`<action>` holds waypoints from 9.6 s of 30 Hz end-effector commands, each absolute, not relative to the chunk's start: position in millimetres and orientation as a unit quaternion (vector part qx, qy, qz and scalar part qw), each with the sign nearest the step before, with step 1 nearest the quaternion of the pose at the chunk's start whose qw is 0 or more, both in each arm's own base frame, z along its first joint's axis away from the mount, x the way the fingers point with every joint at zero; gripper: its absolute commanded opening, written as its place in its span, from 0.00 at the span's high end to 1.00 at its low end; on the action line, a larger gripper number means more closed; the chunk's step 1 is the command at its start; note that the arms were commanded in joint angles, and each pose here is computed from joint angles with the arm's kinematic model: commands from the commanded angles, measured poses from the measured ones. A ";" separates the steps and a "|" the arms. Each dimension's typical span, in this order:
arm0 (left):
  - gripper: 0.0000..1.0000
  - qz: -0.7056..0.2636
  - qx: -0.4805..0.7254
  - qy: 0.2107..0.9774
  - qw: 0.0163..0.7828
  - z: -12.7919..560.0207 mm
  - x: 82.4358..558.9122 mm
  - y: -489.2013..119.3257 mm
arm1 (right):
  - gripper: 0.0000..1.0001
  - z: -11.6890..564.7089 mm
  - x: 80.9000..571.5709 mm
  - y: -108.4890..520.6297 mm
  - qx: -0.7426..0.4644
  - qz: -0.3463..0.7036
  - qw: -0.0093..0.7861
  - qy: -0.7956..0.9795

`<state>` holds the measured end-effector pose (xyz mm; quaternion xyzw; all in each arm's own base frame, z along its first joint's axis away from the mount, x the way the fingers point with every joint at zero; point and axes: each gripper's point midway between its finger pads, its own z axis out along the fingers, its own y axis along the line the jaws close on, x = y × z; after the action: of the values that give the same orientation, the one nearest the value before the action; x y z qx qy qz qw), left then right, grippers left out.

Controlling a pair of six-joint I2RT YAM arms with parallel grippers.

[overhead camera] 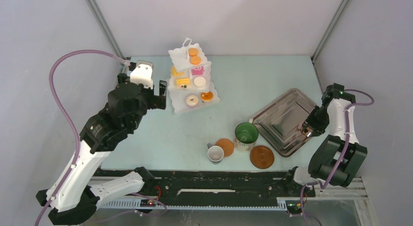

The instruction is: Serve the afternoon tea

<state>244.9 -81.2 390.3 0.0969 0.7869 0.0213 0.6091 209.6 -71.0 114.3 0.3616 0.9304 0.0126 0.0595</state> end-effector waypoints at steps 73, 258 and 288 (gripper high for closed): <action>0.02 0.012 -0.011 0.739 0.673 457.2 207.2 -25.5 | 0.90 332.7 367.9 374.4 -0.178 0.323 0.357 0.858; 0.02 -0.082 0.093 0.856 0.502 404.9 240.0 -128.8 | 0.88 7.7 255.1 290.4 -0.217 0.049 0.163 0.961; 0.02 -0.105 0.105 0.851 0.504 389.5 220.0 -122.1 | 0.77 48.9 491.6 240.4 -0.040 -0.004 0.291 0.956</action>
<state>221.0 -121.0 377.1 0.0987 0.8651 -0.0895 0.4835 472.9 248.1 27.0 -0.0395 0.9609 0.0081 0.2739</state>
